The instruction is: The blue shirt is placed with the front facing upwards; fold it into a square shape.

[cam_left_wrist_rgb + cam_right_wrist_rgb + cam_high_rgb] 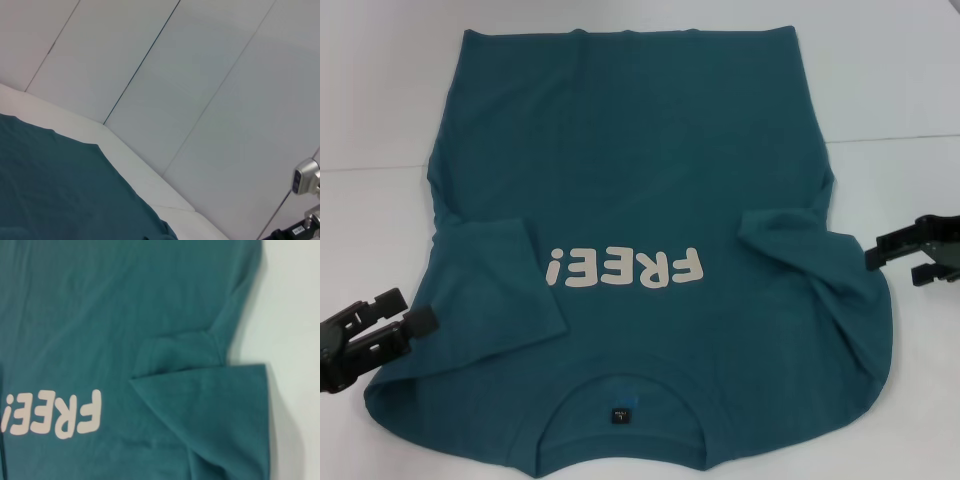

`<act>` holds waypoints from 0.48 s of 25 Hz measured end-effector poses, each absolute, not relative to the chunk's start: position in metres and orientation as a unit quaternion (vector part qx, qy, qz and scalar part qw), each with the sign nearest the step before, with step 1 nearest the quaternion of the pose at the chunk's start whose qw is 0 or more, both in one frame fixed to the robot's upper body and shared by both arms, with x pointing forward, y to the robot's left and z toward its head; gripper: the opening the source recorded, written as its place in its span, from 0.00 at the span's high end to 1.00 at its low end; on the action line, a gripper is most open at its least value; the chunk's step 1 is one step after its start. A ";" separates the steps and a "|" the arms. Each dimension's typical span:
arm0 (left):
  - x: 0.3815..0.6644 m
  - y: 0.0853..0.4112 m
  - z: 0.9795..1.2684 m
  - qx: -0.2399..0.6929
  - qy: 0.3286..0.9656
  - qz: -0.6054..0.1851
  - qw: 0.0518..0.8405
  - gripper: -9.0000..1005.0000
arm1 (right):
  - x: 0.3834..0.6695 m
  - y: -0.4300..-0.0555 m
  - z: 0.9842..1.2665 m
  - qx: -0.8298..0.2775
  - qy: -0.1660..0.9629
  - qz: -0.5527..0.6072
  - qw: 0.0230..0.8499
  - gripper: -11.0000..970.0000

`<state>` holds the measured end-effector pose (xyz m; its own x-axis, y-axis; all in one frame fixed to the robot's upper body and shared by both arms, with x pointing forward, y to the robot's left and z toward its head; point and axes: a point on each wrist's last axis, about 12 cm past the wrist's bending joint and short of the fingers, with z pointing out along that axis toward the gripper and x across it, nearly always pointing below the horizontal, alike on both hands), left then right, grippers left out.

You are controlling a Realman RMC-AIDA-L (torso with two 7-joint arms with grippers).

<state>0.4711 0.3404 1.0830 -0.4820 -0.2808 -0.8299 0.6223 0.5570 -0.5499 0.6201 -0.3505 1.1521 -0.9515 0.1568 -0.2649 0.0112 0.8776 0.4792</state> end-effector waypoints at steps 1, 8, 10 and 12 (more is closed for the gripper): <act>0.471 0.340 1.083 0.117 0.730 -0.456 0.495 0.07 | 0.619 -0.352 1.151 0.047 0.958 0.243 0.148 0.16; 0.469 0.342 1.083 0.113 0.730 -0.455 0.498 0.07 | 0.617 -0.354 1.139 0.065 0.958 0.237 0.148 0.18; 0.469 0.342 1.083 0.113 0.729 -0.455 0.499 0.07 | 0.619 -0.352 1.134 0.068 0.958 0.235 0.150 0.18; 0.470 0.342 1.083 0.112 0.728 -0.455 0.500 0.07 | 0.620 -0.350 1.130 0.072 0.958 0.234 0.153 0.18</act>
